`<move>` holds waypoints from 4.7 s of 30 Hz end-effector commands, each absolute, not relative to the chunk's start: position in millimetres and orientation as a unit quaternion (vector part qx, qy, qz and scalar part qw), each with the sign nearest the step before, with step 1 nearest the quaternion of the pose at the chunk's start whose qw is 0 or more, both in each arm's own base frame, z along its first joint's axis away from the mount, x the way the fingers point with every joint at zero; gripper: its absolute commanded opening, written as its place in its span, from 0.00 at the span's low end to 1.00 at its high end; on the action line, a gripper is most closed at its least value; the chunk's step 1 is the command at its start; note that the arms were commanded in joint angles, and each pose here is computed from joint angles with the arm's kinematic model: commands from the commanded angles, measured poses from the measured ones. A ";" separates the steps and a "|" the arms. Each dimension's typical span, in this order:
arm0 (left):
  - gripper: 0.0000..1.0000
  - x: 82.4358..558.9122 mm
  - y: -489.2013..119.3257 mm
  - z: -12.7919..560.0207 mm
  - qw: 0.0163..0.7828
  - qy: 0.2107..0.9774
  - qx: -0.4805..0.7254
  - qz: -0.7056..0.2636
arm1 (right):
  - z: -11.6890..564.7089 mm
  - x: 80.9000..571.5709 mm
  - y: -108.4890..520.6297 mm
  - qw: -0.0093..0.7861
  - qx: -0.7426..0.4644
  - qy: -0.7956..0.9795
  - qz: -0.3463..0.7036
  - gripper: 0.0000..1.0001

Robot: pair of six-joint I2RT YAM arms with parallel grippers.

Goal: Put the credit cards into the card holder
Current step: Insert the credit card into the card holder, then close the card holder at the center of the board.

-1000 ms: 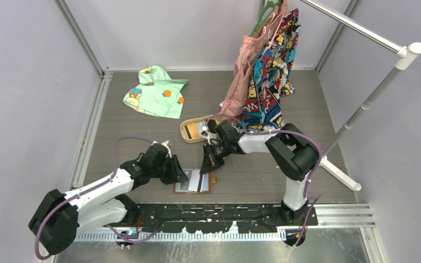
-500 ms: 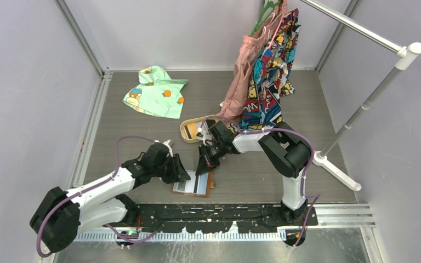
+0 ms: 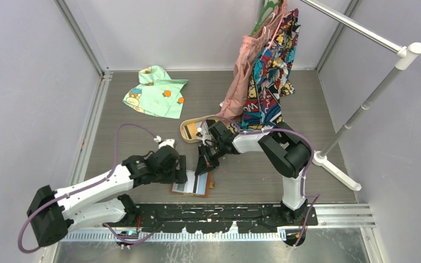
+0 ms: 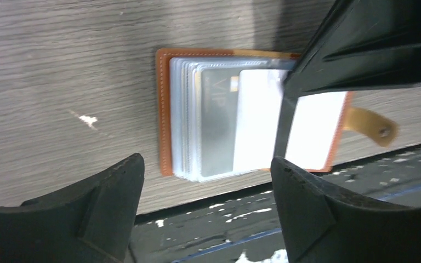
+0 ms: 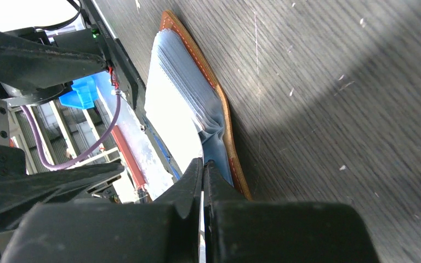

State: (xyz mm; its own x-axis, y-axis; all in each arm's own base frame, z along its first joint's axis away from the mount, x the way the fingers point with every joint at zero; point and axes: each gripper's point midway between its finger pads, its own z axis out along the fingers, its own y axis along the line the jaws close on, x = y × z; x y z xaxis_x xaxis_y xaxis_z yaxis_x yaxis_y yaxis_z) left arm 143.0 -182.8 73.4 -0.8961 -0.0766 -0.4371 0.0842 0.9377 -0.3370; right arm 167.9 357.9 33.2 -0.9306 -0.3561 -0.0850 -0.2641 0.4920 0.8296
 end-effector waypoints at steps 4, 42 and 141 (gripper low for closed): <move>0.95 154.5 -180.5 95.1 0.318 0.944 0.078 -0.050 | 23.4 178.1 359.1 0.031 0.174 -0.873 -0.455 0.04; 0.84 146.8 -225.6 38.1 0.295 0.953 0.049 -0.054 | 31.3 178.3 369.9 0.048 0.160 -0.859 -0.485 0.07; 0.54 188.4 -274.4 116.8 0.250 0.846 -0.127 -0.453 | 57.8 185.2 340.5 0.004 0.301 -0.862 -0.408 0.16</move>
